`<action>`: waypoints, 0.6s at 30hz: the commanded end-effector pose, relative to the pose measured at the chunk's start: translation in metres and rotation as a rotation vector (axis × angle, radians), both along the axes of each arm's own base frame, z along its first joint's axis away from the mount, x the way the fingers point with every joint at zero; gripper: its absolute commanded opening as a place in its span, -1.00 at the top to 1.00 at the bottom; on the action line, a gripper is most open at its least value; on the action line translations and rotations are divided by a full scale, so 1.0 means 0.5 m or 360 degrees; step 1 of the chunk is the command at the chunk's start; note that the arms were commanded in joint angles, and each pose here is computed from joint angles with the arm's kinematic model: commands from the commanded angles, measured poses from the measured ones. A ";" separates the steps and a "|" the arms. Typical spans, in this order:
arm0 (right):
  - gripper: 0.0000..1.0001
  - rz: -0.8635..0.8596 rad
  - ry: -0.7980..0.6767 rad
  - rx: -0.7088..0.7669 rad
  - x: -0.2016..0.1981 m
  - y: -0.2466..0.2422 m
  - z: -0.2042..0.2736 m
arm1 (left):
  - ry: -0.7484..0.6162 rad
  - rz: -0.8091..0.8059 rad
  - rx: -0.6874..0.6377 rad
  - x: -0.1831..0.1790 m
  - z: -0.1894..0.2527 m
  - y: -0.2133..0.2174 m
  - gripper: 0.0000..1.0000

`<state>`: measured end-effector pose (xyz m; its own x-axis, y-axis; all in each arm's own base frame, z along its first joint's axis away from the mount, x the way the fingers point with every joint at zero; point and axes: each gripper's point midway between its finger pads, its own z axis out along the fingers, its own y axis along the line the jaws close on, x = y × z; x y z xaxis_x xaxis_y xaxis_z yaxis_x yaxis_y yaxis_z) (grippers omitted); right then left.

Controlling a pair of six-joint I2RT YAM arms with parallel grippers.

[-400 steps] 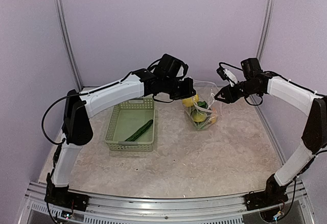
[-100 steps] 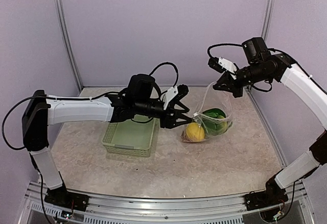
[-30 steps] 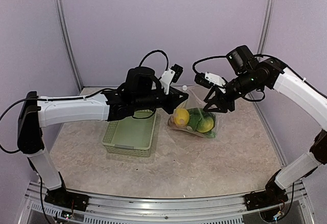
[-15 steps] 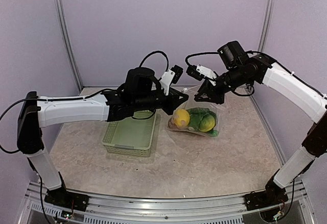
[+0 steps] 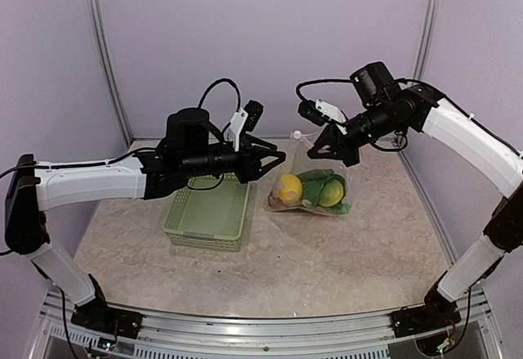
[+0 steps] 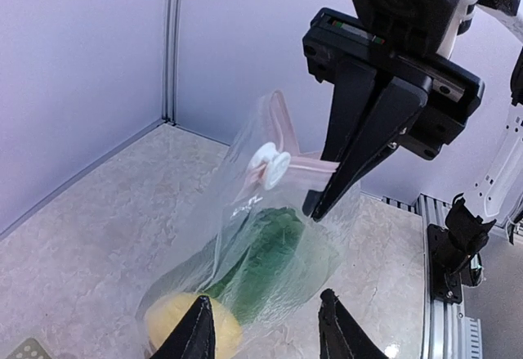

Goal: Place the food in the zip-top bag and seal the zipper
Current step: Hold the zipper food storage bag at the center of the board.

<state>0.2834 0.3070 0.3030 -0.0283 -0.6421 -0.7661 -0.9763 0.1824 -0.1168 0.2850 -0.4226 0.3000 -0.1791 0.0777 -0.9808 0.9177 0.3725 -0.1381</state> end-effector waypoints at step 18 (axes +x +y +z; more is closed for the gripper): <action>1.00 0.0138 -0.0027 0.0075 -0.042 0.005 0.041 | -0.0142 -0.0338 -0.0096 0.025 0.035 -0.030 0.30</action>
<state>0.2739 0.3087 0.3025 -0.0103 -0.6366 -0.7711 -0.9860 0.1347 -0.0980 0.2988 -0.4333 0.3124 -0.0992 0.0472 -0.9939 0.9694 0.2299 -0.0859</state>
